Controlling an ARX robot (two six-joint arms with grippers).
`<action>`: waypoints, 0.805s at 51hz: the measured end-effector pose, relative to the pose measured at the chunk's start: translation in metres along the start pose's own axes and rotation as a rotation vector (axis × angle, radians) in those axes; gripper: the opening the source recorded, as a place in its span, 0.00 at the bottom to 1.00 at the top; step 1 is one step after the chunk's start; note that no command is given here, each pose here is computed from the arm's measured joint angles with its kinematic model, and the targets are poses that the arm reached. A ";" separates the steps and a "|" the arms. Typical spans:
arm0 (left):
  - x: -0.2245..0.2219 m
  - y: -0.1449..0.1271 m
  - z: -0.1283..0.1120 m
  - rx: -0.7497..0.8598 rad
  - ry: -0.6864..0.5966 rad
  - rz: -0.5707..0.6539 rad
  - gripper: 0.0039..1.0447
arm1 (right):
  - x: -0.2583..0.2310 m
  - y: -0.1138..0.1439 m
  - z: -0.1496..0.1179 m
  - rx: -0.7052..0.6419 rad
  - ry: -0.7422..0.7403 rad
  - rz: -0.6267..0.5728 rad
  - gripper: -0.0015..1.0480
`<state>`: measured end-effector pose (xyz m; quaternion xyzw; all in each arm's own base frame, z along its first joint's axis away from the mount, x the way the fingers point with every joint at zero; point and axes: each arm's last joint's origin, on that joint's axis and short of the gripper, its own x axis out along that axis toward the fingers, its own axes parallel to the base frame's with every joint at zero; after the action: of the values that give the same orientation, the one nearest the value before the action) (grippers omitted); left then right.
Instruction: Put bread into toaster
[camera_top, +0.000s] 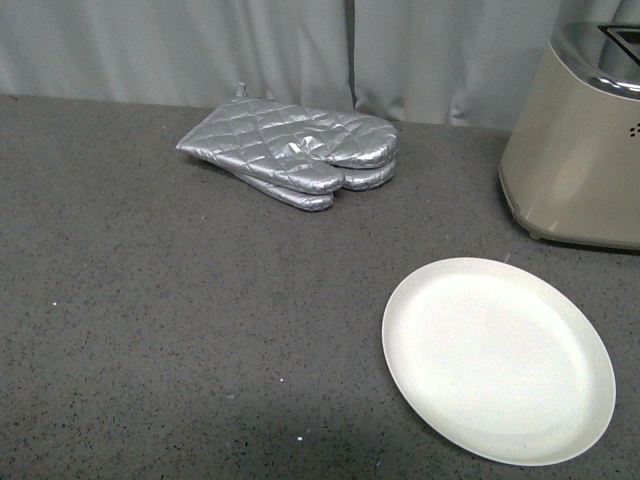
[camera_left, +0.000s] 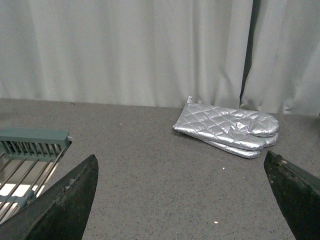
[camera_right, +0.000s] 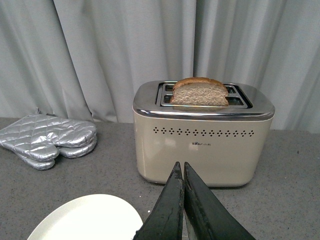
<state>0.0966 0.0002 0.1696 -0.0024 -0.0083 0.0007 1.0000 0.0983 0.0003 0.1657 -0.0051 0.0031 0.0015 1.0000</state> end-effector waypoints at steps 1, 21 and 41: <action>0.000 0.000 0.000 0.000 0.000 0.000 0.94 | 0.000 0.000 0.000 0.000 -0.002 0.000 0.01; 0.000 0.000 0.000 0.000 0.000 0.001 0.94 | -0.001 0.000 -0.001 -0.001 -0.008 -0.001 0.03; 0.000 0.000 0.000 0.000 0.000 0.001 0.94 | -0.001 0.000 -0.001 0.000 -0.008 -0.001 0.65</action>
<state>0.0966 0.0002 0.1696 -0.0024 -0.0083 0.0011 1.0000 0.0976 0.0002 0.1651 -0.0051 -0.0009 0.0009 1.0000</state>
